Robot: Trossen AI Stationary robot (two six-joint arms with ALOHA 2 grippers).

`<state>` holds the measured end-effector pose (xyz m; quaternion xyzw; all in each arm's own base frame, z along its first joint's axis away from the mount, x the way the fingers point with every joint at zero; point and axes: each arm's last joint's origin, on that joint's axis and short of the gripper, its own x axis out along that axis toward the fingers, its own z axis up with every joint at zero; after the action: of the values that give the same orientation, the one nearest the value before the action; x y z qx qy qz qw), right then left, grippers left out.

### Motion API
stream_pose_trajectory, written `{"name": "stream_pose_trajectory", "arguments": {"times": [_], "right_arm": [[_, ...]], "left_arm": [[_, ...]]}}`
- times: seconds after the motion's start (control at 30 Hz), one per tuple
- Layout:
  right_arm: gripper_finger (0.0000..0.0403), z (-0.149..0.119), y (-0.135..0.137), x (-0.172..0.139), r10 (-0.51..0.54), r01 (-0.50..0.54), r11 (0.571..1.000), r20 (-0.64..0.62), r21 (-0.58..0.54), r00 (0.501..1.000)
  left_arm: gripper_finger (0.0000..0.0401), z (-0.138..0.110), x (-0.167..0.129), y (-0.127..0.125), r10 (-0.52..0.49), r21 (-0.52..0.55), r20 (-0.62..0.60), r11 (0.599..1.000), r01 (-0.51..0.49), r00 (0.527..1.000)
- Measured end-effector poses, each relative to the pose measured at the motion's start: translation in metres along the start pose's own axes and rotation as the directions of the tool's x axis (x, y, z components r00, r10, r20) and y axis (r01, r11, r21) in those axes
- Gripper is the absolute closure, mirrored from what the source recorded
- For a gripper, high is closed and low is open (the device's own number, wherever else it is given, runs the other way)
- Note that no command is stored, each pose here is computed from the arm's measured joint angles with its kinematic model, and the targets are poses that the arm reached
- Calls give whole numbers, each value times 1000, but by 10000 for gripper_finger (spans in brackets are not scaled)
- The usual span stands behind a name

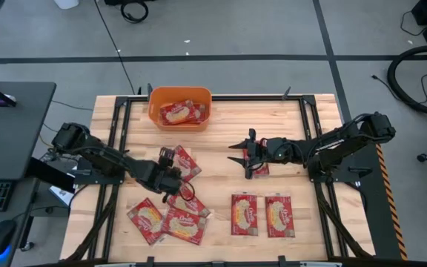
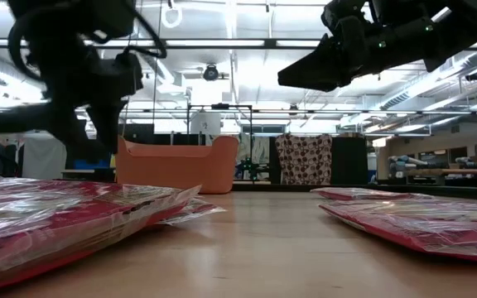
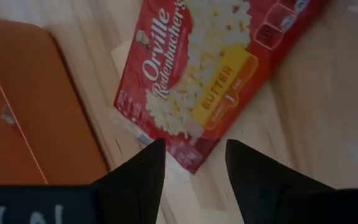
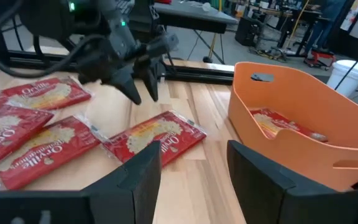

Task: Sort popcorn bags into baskets
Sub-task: Put the popcorn bag into the orange bin

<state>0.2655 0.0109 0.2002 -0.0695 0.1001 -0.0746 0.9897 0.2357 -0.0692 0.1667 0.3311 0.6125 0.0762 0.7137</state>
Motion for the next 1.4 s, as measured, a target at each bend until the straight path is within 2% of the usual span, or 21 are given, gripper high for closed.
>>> {"name": "stream_pose_trajectory", "arguments": {"times": [0.33, 0.77, 0.9, 1.03, 1.23, 1.4], "right_arm": [[215, 0, 1, 0, 37, -37, 999, 8, 3, 999], [215, 1, 1, 0, 39, -39, 999, 16, -1, 999], [215, 1, 1, 0, 38, -38, 999, 17, -1, 999], [215, 1, 1, 0, 38, -38, 999, 17, -1, 999], [215, 1, 1, 0, 38, -38, 999, 17, -1, 999], [215, 1, 1, 0, 39, -39, 999, 14, -2, 999]], "left_arm": [[229, -12, 23, -15, 19, 63, 42, 998, -22, 999], [229, -29, 44, -26, 69, 83, 55, 994, -74, 996], [233, -30, 49, -23, 105, 53, 66, 993, -109, 992], [272, -30, 53, -19, 90, 25, 60, 995, -92, 994], [384, -31, 58, -12, 31, -27, 48, 999, -29, 998], [395, -20, 53, 2, 33, -83, 51, 996, -29, 998]]}}
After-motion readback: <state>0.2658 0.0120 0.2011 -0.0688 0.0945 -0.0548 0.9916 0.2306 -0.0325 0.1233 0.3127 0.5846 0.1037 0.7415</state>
